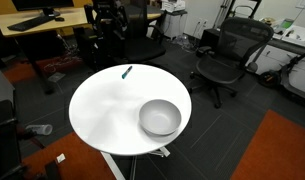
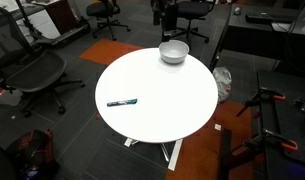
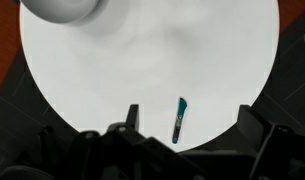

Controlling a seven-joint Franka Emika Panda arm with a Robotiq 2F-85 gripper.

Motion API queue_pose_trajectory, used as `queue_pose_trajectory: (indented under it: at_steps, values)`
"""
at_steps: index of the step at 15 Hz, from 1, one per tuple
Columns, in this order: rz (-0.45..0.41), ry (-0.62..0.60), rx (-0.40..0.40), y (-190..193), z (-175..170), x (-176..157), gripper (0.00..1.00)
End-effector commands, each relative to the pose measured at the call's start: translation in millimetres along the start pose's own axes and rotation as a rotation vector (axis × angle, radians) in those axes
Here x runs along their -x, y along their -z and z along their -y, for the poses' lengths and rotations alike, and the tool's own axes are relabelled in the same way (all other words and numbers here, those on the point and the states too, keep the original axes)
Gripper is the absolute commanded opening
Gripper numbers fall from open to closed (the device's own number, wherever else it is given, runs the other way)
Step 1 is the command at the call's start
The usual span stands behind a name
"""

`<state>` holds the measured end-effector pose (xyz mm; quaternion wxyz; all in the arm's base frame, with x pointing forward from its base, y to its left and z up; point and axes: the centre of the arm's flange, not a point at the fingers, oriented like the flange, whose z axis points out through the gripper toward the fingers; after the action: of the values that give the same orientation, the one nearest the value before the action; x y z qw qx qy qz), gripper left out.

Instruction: Place the marker inside the grey bowl

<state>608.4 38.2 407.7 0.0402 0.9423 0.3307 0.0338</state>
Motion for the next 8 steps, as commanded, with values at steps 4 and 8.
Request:
queue_pose_trajectory:
  at_steps: [4, 8]
  values:
    - [-0.035, -0.006, -0.002, -33, -3, -58, 1.0]
    - [-0.07, -0.014, -0.008, -53, 1, -82, 1.0]
